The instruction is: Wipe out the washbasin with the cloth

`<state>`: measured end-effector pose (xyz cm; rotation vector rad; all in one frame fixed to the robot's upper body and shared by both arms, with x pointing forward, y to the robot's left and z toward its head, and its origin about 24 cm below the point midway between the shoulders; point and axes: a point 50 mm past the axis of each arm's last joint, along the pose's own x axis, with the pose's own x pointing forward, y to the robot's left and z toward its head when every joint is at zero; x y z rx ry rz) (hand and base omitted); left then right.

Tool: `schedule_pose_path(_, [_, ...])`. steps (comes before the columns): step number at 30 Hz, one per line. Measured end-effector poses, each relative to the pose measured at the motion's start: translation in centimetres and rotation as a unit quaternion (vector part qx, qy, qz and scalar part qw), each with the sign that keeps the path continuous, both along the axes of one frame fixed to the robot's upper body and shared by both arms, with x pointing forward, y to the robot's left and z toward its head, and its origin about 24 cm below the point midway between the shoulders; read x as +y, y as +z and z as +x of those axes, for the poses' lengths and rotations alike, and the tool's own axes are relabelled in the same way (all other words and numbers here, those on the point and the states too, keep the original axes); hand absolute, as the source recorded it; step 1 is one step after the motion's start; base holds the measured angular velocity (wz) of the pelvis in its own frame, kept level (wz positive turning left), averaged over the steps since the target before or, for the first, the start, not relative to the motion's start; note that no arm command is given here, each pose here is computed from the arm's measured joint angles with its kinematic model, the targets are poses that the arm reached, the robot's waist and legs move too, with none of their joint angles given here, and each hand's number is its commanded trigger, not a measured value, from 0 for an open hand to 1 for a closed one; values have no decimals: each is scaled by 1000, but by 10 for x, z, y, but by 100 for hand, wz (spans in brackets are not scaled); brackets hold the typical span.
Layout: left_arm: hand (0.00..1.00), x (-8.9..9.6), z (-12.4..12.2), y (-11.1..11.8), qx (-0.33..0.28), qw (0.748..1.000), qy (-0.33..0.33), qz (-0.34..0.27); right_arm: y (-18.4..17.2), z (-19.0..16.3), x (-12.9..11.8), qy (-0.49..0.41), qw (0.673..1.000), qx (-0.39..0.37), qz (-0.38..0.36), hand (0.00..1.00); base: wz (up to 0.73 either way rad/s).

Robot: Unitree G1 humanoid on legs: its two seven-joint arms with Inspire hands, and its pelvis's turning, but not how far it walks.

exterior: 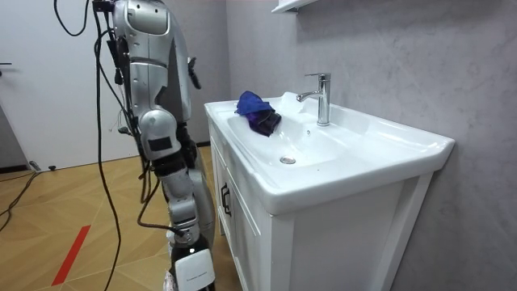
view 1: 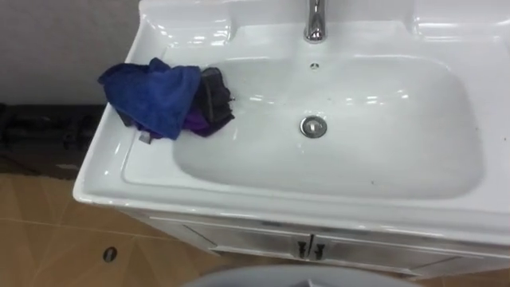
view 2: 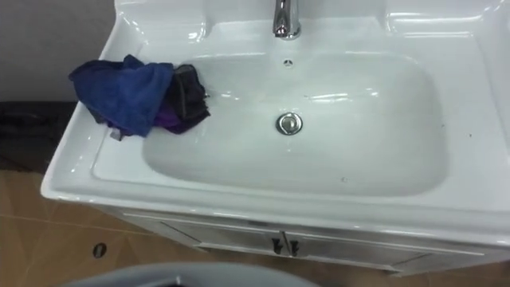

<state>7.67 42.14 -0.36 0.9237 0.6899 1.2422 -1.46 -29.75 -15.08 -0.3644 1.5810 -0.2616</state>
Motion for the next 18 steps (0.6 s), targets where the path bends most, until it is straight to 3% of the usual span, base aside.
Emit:
schedule_pose_path(3, [0, -13, -27, -28, 32, 998, 34, -50, -1, 0, 2, 13, 1000, 7, 8, 0, 6])
schedule_pose_path(8, [0, -55, -74, -79, 110, 980, 73, -147, -2, 2, 5, 18, 1000, 7, 21, 0, 2])
schedule_pose_path(13, [0, -92, -98, -112, 168, 953, 87, -235, -4, 8, 10, 44, 998, 12, 34, 0, 0])
schedule_pose_path(18, [0, -119, -101, -130, 189, 930, 72, -306, -6, 16, 15, 47, 998, 3, 48, 0, 2])
